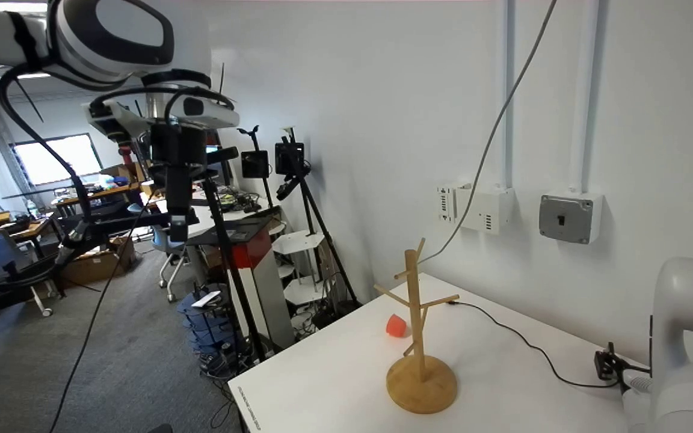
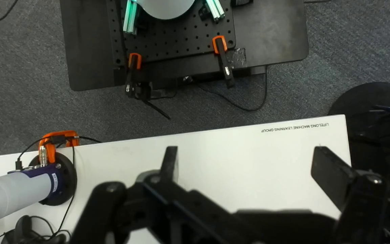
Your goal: Hang the tape on the wooden object
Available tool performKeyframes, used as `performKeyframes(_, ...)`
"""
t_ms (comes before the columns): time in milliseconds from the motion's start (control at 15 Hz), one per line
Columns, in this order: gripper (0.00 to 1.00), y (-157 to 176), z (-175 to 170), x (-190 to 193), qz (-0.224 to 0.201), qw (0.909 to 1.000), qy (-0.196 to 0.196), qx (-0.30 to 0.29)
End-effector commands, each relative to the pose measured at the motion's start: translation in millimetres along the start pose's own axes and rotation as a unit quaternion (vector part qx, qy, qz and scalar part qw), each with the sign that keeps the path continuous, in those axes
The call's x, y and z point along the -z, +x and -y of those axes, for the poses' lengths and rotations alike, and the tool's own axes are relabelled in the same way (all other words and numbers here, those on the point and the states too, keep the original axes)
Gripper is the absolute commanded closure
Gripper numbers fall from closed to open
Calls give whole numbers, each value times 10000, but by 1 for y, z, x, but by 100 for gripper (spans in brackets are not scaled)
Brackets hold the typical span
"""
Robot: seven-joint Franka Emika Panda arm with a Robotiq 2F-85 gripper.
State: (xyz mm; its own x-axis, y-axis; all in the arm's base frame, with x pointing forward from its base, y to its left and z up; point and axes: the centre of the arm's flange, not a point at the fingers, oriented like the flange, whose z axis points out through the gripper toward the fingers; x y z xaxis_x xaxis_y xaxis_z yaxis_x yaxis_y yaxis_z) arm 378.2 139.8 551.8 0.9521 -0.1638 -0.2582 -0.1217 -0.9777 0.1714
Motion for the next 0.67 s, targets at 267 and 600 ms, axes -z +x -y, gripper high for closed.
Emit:
performKeyframes(267,0,26,-55,-63,-396,9991,94,104)
performKeyframes(600,0,51,-89,-104,-777,9963,135,342)
